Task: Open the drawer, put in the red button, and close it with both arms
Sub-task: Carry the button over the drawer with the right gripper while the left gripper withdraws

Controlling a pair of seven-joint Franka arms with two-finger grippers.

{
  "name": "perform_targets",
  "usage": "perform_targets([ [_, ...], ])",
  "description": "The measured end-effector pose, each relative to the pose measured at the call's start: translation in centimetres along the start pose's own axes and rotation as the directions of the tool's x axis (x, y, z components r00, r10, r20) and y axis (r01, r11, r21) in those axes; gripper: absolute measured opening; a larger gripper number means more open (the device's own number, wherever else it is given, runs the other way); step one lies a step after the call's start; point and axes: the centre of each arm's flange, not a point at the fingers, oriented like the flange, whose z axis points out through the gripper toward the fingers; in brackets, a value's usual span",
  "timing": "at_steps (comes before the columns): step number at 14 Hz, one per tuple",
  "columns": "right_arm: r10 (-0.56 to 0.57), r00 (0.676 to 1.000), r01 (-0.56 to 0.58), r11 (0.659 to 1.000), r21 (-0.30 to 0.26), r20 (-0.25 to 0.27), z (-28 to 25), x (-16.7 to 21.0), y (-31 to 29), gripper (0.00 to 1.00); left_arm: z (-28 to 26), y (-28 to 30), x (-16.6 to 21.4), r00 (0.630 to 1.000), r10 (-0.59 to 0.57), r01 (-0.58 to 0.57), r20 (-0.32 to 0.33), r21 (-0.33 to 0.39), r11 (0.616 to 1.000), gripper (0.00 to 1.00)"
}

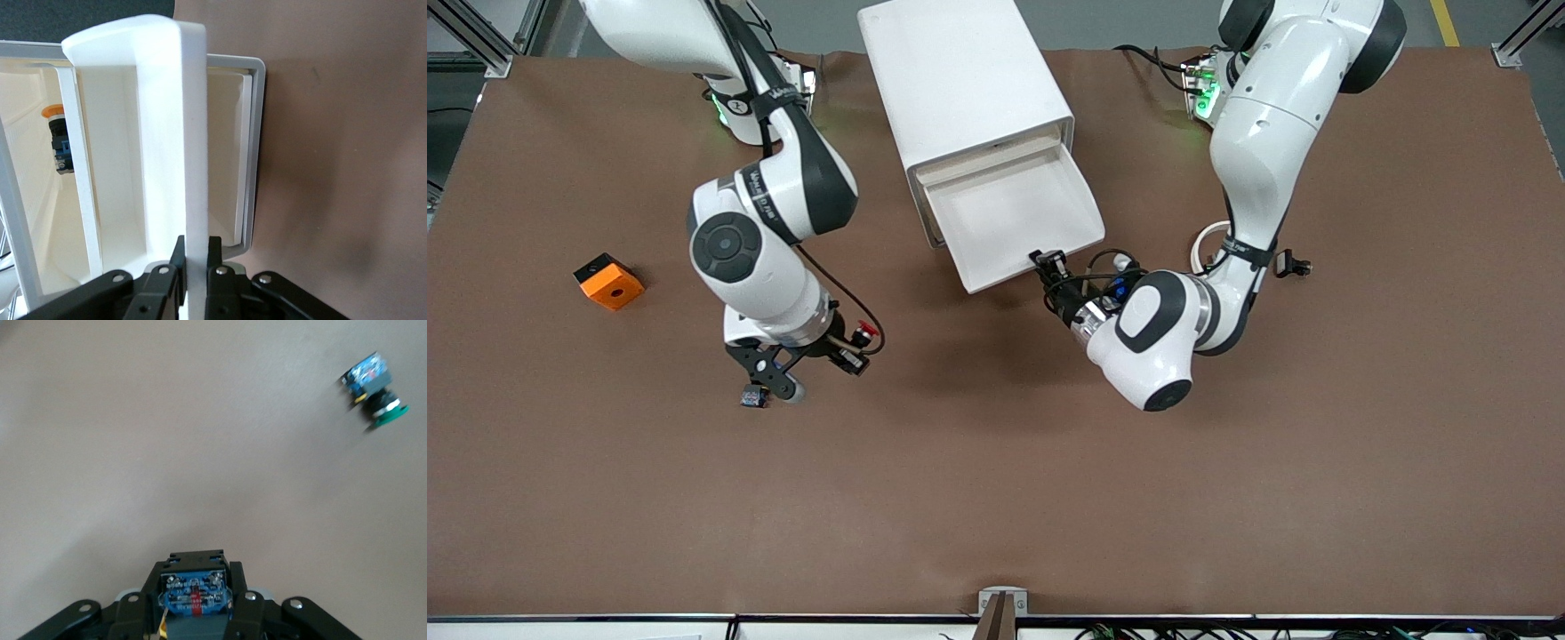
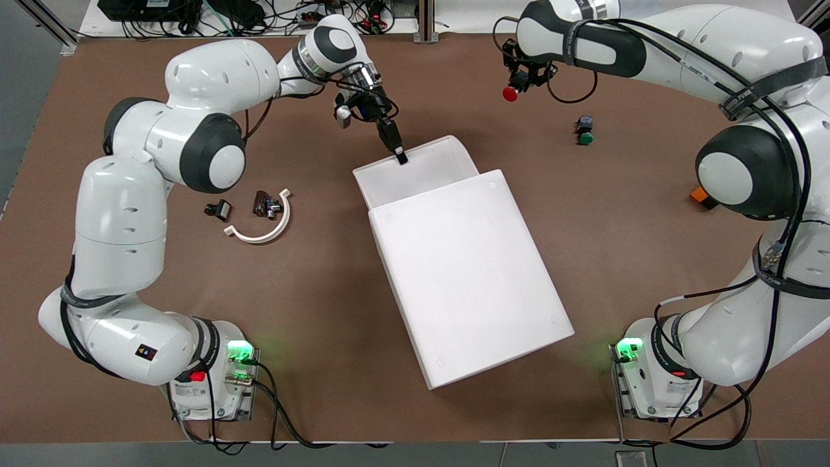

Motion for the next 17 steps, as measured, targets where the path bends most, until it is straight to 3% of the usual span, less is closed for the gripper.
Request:
perform_targets([
  [1, 0.009, 1.000, -0.009, 1.000, 0.004, 0.000, -0.2, -0.9, -0.6, 0.41, -0.2, 0.1, 0.1, 1.000, 0.001, -0.001, 0.005, -0.002, 1.000, 0.14],
  [2, 0.020, 1.000, -0.020, 1.000, 0.009, -0.001, -0.4, -2.0, -1.2, 0.41, -0.8, 0.4, 0.1, 1.000, 0.003, -0.003, 0.023, -0.018, 1.000, 0.21],
  [7, 0.062, 0.998, -0.062, 0.998, 0.020, 0.009, -0.9, -9.1, -4.2, 0.41, -5.4, 0.3, 1.0, 0.996, 0.031, -0.027, 0.089, -0.054, 0.998, 0.72],
  [10, 0.086, 0.996, -0.086, 0.996, 0.012, 0.018, -0.3, -13.9, -5.4, 0.41, -8.0, -0.9, 1.4, 0.988, 0.131, -0.120, 0.079, -0.129, 0.984, 1.00],
  [13, 0.114, 0.993, -0.114, 0.994, -0.003, 0.025, 0.6, -18.9, -6.3, 0.41, -13.3, -3.3, 3.0, 0.963, 0.256, -0.229, 0.087, -0.235, 0.945, 1.00],
  [17, 0.145, 0.989, -0.145, 0.989, -0.008, 0.031, 1.1, -24.7, -7.3, 0.41, -22.4, -7.3, 7.9, 0.918, 0.374, -0.301, 0.133, -0.381, 0.874, 1.00],
])
